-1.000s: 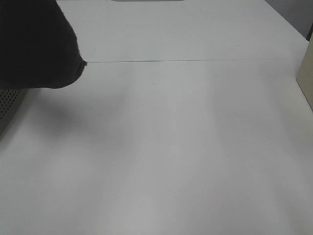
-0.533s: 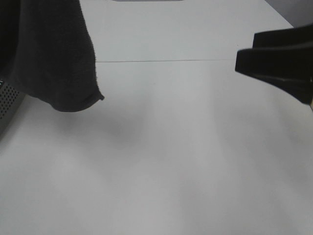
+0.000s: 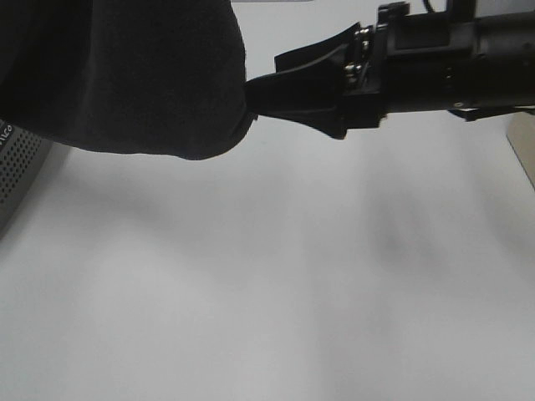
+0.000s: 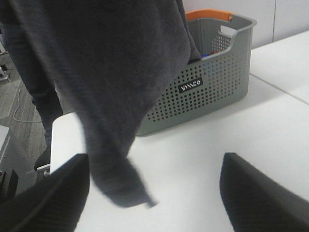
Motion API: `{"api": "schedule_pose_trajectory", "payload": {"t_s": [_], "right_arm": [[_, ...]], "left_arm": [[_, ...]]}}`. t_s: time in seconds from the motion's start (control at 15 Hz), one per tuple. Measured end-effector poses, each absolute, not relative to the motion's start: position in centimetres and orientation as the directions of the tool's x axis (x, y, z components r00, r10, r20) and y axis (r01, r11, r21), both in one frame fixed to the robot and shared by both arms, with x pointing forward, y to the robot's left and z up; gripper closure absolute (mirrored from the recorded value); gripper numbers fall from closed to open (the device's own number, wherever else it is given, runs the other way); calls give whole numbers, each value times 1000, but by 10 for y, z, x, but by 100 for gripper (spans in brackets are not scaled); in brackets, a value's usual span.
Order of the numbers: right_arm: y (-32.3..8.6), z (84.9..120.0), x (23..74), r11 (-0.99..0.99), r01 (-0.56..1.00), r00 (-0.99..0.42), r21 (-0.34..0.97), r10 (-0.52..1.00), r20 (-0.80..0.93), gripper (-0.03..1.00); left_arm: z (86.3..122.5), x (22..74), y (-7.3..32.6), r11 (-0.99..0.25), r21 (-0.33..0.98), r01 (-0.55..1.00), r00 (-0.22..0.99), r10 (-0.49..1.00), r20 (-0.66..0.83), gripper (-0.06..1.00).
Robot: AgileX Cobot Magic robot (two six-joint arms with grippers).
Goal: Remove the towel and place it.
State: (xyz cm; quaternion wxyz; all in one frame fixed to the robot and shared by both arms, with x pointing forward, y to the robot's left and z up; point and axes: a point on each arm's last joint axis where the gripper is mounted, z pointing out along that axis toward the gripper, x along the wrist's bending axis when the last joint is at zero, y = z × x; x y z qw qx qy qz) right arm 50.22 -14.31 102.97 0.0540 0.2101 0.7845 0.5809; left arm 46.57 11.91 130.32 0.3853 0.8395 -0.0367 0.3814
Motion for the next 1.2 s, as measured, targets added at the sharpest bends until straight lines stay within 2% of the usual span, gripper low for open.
{"api": "schedule_pose_trajectory", "payload": {"t_s": [0.13, 0.4, 0.6, 0.87, 1.0, 1.2], "right_arm": [[-137, 1022, 508, 246, 280, -911, 928, 372, 177, 23], [-128, 1027, 488, 237, 223, -972, 945, 124, 199, 23], [-129, 1026, 479, 275, 231, -972, 933, 30, 232, 23], [-131, 1019, 479, 352, 240, -970, 904, 59, 235, 23], [-131, 1018, 481, 356, 249, -968, 901, 76, 238, 23], [-130, 1020, 482, 332, 264, -965, 906, 88, 249, 24]], "left_arm": [[1303, 466, 119, -698, 621, -356, 707, 233, 667, 94], [1303, 468, 117, -695, 624, -358, 703, 239, 670, 94], [1298, 477, 111, -694, 626, -356, 700, 246, 670, 94], [1294, 487, 101, -658, 661, -361, 703, 273, 656, 94], [1295, 488, 95, -602, 711, -362, 728, 294, 619, 94], [1289, 491, 89, -587, 732, -346, 759, 283, 586, 94]]}}
